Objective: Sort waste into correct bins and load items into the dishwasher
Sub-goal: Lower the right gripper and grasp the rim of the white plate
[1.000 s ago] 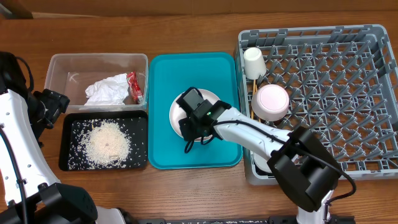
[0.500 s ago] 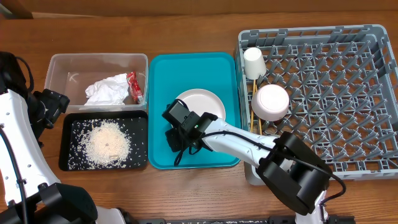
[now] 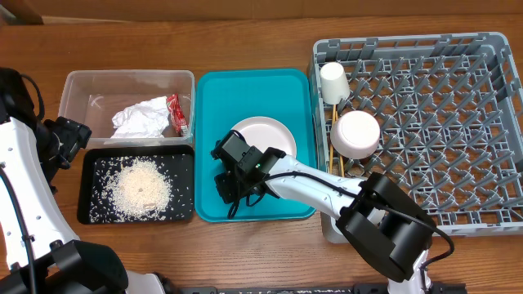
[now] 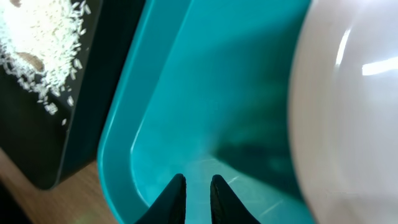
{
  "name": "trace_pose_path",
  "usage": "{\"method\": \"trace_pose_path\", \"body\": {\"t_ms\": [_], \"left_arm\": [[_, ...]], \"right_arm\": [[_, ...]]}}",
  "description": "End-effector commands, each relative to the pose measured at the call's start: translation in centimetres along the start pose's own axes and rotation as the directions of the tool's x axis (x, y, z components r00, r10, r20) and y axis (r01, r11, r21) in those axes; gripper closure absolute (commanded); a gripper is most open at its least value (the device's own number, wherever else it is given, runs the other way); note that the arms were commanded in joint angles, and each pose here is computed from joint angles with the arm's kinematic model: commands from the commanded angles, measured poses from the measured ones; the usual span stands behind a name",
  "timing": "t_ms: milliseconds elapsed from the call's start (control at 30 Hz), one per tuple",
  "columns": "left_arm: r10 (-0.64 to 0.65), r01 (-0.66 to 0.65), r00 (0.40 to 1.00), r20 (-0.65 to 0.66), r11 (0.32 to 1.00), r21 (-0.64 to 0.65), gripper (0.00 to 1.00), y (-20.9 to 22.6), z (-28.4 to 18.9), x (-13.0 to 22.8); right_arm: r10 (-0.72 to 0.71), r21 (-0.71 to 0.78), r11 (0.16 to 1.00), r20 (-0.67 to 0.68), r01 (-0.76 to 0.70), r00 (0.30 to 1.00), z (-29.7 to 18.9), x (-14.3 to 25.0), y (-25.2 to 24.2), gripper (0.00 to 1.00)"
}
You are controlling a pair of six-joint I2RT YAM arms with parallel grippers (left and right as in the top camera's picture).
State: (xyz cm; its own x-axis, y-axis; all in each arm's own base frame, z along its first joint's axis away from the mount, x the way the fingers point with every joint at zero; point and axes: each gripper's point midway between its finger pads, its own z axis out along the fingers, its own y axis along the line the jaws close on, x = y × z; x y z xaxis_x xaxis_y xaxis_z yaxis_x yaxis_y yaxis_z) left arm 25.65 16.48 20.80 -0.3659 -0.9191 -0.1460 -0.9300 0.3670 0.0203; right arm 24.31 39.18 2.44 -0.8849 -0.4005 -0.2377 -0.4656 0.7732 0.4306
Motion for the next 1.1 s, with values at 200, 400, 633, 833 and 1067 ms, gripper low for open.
{"method": "trace_pose_path", "body": {"t_ms": [200, 400, 633, 833, 1067], "left_arm": [[-0.007, 0.007, 1.0, 0.028, 1.0, 0.02, 0.0, -0.3, -0.9, -0.2], [-0.007, 0.007, 1.0, 0.028, 1.0, 0.02, 0.0, -0.3, -0.9, -0.2], [-0.007, 0.007, 1.0, 0.028, 1.0, 0.02, 0.0, -0.3, -0.9, -0.2], [-0.007, 0.007, 1.0, 0.028, 1.0, 0.02, 0.0, -0.3, -0.9, -0.2], [-0.007, 0.007, 1.0, 0.028, 1.0, 0.02, 0.0, -0.3, -0.9, -0.2]], "right_arm": [[-0.005, -0.034, 0.999, -0.018, 0.004, 1.0, 0.2, 0.3, 0.7, 0.83], [-0.001, 0.036, 0.999, 0.012, 0.001, 1.0, 0.1, -0.2, -0.7, 0.82], [-0.09, -0.088, 0.991, 0.086, 0.098, 0.992, -2.5, -2.9, 2.3, 0.91], [-0.011, 0.05, 0.999, 0.238, -0.001, 0.971, -6.1, -6.5, -0.9, 0.96], [0.085, 0.305, 0.938, 0.258, -0.165, 0.962, -4.9, -5.0, -7.4, 0.96]]}}
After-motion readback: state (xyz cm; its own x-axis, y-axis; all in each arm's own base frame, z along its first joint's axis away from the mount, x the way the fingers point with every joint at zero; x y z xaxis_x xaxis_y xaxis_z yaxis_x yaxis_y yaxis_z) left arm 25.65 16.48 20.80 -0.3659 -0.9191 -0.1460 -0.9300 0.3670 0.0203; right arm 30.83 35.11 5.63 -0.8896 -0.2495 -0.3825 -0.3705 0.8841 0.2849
